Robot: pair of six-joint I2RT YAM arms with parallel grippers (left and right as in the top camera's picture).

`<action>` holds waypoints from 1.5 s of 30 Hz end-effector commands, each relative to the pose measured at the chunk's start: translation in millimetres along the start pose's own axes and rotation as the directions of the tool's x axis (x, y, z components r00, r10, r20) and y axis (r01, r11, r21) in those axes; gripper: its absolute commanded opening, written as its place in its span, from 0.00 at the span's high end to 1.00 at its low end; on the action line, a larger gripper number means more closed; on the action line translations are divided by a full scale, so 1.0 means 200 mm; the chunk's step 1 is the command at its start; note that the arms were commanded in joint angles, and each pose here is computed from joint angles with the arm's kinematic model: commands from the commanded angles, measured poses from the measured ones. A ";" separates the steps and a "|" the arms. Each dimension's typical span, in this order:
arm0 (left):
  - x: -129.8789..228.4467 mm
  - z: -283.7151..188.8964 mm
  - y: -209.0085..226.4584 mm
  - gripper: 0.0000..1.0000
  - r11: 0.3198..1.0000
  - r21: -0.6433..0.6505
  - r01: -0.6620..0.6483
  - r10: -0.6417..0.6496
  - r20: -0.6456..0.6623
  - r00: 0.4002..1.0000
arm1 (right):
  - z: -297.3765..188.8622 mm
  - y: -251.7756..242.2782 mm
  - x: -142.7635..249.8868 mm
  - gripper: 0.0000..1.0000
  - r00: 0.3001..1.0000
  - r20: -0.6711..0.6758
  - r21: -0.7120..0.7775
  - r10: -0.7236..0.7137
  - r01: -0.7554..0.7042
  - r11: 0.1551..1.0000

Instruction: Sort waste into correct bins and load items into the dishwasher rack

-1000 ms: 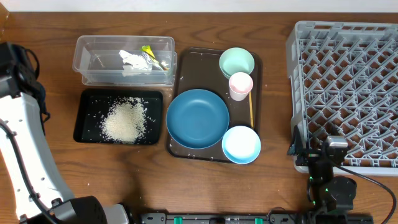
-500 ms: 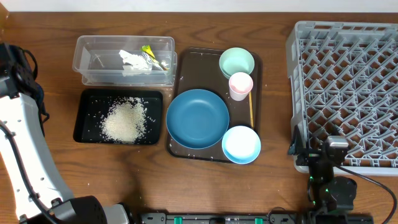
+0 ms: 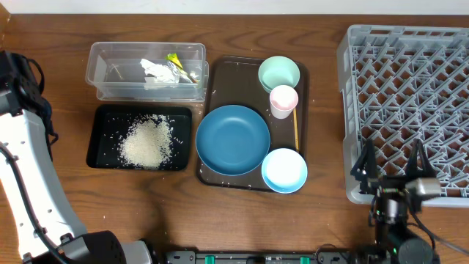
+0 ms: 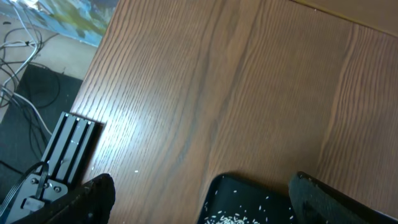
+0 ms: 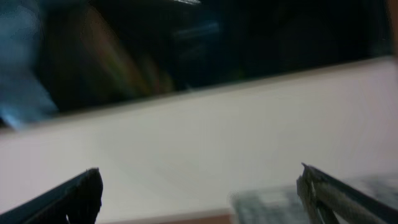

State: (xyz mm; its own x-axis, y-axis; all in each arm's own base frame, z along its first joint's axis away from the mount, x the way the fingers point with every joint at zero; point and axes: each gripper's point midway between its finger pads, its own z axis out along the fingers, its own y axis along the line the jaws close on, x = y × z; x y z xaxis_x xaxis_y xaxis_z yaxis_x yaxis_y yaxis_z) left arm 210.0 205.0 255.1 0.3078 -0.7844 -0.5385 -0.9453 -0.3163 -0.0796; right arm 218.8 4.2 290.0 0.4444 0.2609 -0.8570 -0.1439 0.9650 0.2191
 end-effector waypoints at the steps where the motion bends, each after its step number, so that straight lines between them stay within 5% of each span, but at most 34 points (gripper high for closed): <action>1: -0.01 -0.01 0.01 0.09 1.000 -0.001 0.022 -0.022 0.007 1.000 | -0.01 0.09 -0.13 0.01 0.980 0.083 -0.114 0.181 -0.171 0.979; 6: -0.01 -0.01 0.01 0.09 1.000 -0.001 0.022 -0.022 0.007 1.000 | -0.02 0.16 -0.39 0.01 0.949 0.266 -0.191 0.167 -0.117 0.975; 9: -0.01 -0.01 0.01 0.09 1.000 -0.001 0.022 -0.022 0.007 1.000 | 0.05 0.24 -0.49 0.01 0.954 0.259 -0.247 0.152 -0.087 0.965; 15: -0.01 -0.01 0.01 0.09 1.000 -0.001 0.022 -0.022 0.007 1.000 | 0.40 0.52 -0.56 0.01 0.997 0.066 -0.457 -0.045 0.071 0.887; 21: -0.01 -0.01 0.01 0.09 1.000 -0.001 0.022 -0.022 0.007 1.000 | 0.80 0.71 -0.36 0.01 0.948 -0.271 -0.650 -0.165 -0.054 0.758; 28: -0.01 -0.01 0.01 0.08 1.000 -0.001 0.022 -0.022 0.007 1.000 | 0.96 0.89 0.15 0.01 0.665 -0.648 -0.670 -0.372 -0.266 0.693; 35: -0.01 -0.01 0.01 0.09 1.000 -0.001 0.022 -0.022 0.007 1.000 | 0.82 1.10 0.50 0.01 0.446 -0.813 -0.576 -0.373 -0.528 0.624; 38: -0.01 -0.01 0.01 0.08 1.000 -0.001 0.021 -0.021 0.007 1.000 | 0.80 1.16 0.64 0.01 0.409 -0.829 -0.557 -0.381 -0.560 0.613; 41: -0.02 -0.01 0.01 0.08 1.000 0.002 0.023 -0.023 0.007 1.000 | 0.84 1.14 0.80 0.01 0.369 -0.855 -0.515 -0.364 -0.532 0.672; 45: -0.02 -0.01 0.01 0.09 1.000 0.002 0.023 -0.023 0.007 1.000 | 0.89 1.00 1.08 0.01 0.206 -0.959 -0.266 -0.197 -0.398 0.878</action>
State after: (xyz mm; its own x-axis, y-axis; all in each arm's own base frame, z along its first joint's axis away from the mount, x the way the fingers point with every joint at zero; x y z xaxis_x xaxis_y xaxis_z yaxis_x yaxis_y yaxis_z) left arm 210.2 204.7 254.9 0.3087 -0.7853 -0.5366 -0.9452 -0.3164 -0.0808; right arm 417.7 269.7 257.0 -0.6078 -0.2616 -0.7498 -0.7282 0.5601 0.3949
